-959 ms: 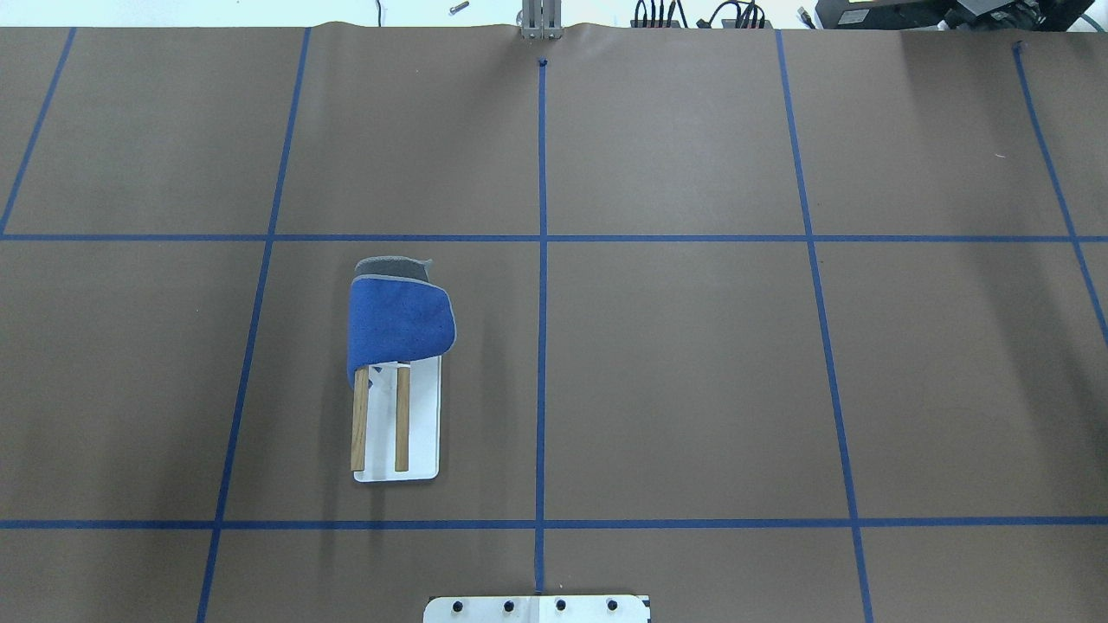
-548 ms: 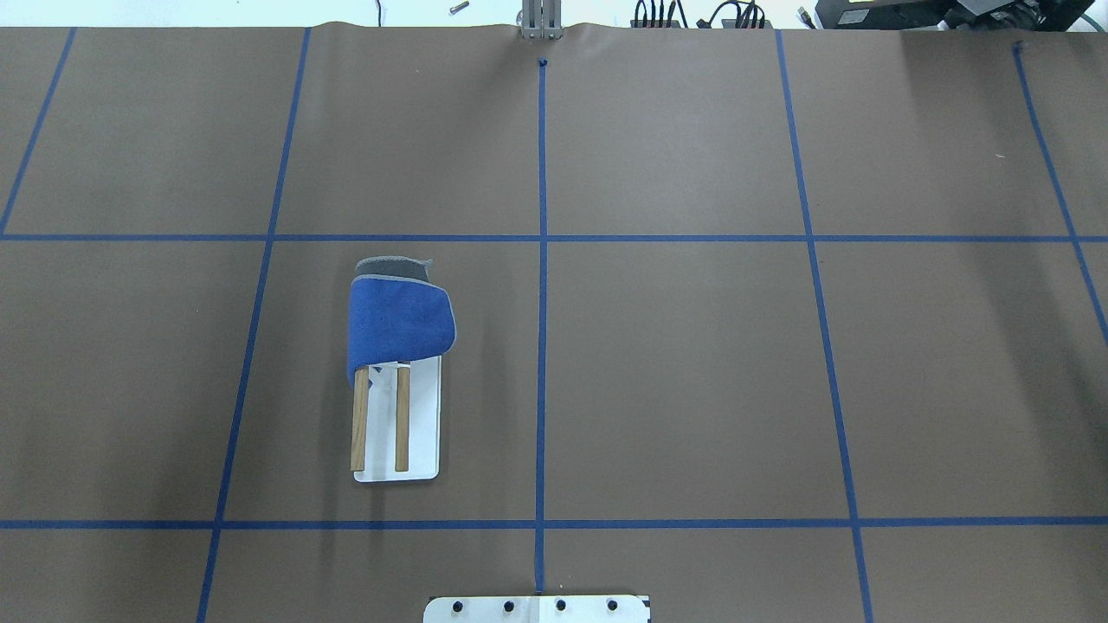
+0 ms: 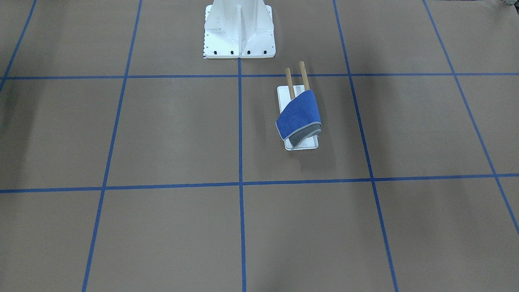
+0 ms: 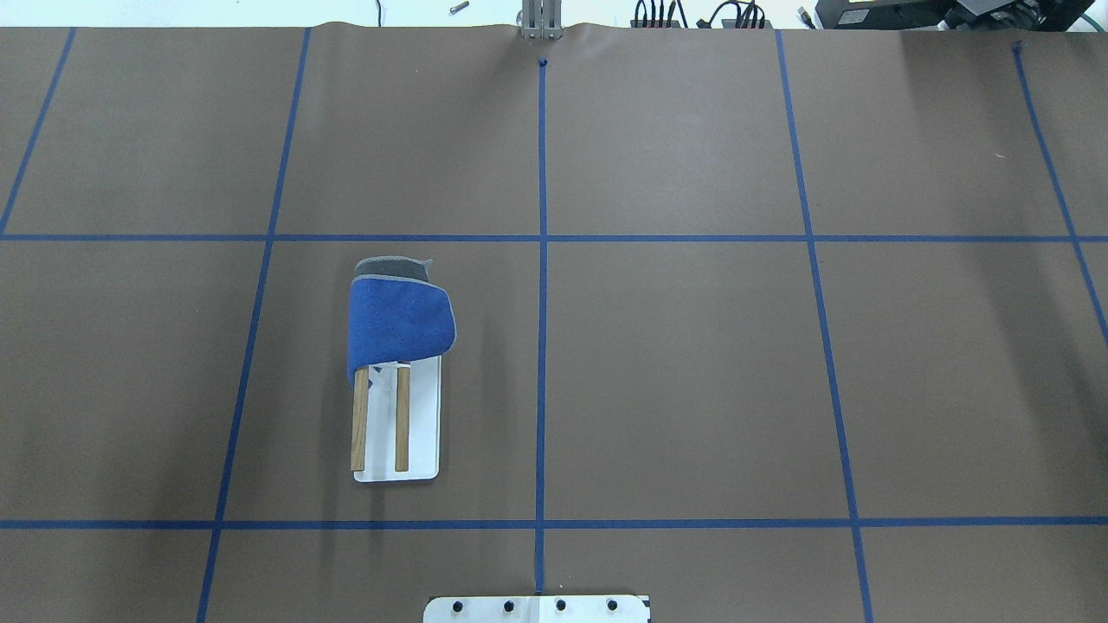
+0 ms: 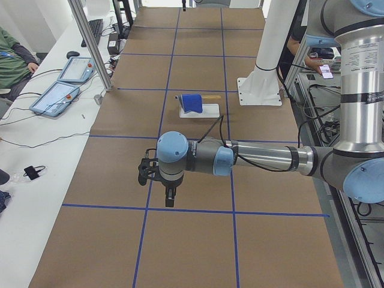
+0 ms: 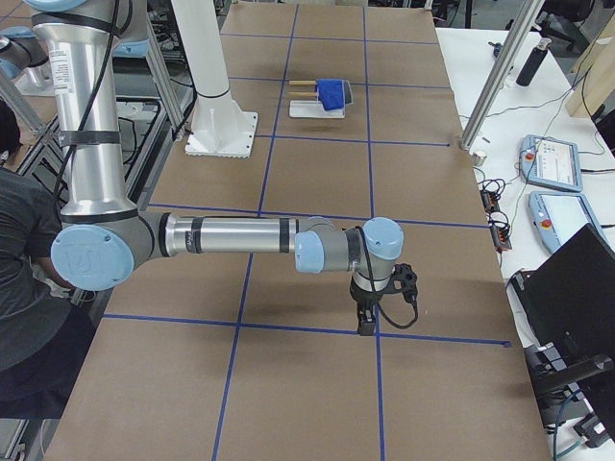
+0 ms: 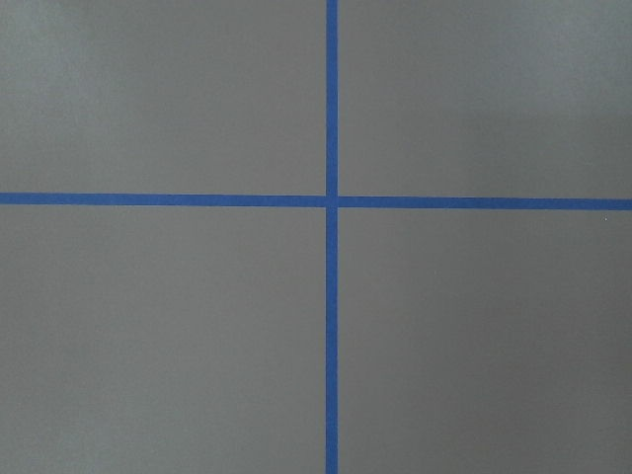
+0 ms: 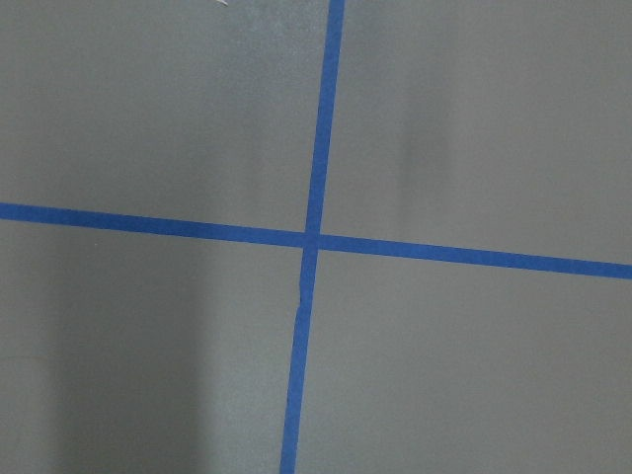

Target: Hang towel on rack

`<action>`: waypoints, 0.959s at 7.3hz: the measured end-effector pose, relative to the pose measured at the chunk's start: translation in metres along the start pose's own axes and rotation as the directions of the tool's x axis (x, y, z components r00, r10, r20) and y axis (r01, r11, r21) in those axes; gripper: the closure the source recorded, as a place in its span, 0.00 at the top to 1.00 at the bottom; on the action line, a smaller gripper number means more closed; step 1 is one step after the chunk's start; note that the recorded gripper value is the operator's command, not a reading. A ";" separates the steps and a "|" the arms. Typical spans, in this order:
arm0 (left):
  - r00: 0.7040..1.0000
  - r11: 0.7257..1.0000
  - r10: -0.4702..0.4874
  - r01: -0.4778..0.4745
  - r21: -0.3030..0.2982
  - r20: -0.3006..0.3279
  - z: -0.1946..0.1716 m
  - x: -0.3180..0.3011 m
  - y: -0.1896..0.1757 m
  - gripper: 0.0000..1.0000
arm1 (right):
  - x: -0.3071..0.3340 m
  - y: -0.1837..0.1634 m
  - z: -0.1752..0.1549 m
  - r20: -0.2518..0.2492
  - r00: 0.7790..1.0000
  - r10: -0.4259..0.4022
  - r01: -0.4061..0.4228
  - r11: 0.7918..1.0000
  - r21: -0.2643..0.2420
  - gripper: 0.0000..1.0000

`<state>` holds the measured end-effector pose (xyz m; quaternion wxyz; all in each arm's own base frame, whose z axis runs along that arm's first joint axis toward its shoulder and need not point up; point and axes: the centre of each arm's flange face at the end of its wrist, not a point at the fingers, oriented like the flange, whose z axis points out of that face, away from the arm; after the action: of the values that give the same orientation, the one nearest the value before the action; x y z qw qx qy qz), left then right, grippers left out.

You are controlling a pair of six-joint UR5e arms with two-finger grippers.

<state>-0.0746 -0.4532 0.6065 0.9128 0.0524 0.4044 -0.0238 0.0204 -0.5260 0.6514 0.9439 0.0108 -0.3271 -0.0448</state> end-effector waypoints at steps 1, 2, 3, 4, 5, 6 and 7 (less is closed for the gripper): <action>1.000 1.000 0.000 0.000 0.000 0.000 0.000 0.000 0.000 0.98 | 0.000 0.000 0.000 0.000 1.000 0.000 0.000 1.000 0.000 1.00; 1.000 1.000 0.000 0.000 0.000 0.001 0.000 0.000 0.000 0.98 | 0.000 0.000 0.000 0.000 1.000 -0.001 0.001 1.000 0.000 1.00; 1.000 1.000 -0.001 0.001 -0.002 0.001 0.001 -0.001 0.001 0.98 | -0.001 0.000 0.000 0.000 1.000 -0.001 0.001 1.000 0.000 1.00; 1.000 1.000 -0.002 0.002 -0.004 0.000 0.002 -0.001 0.002 0.98 | -0.001 0.000 0.000 0.000 1.000 -0.001 0.001 1.000 -0.001 1.00; 1.000 1.000 -0.002 0.002 -0.005 0.000 0.002 -0.001 0.003 0.98 | 0.000 0.000 0.001 0.000 1.000 -0.001 0.001 1.000 -0.002 1.00; 1.000 1.000 -0.001 0.001 -0.005 0.000 0.002 -0.001 0.003 0.98 | 0.000 0.000 0.002 0.000 1.000 0.000 0.000 1.000 -0.004 1.00; 1.000 1.000 0.000 0.000 -0.006 0.000 0.002 -0.001 0.003 0.98 | 0.000 0.000 0.002 0.000 1.000 0.001 -0.001 1.000 -0.005 1.00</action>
<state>-0.0731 -0.4507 0.6088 0.9130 0.0497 0.4044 -0.0227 0.0192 -0.5260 0.6535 0.9439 0.0083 -0.3270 -0.0450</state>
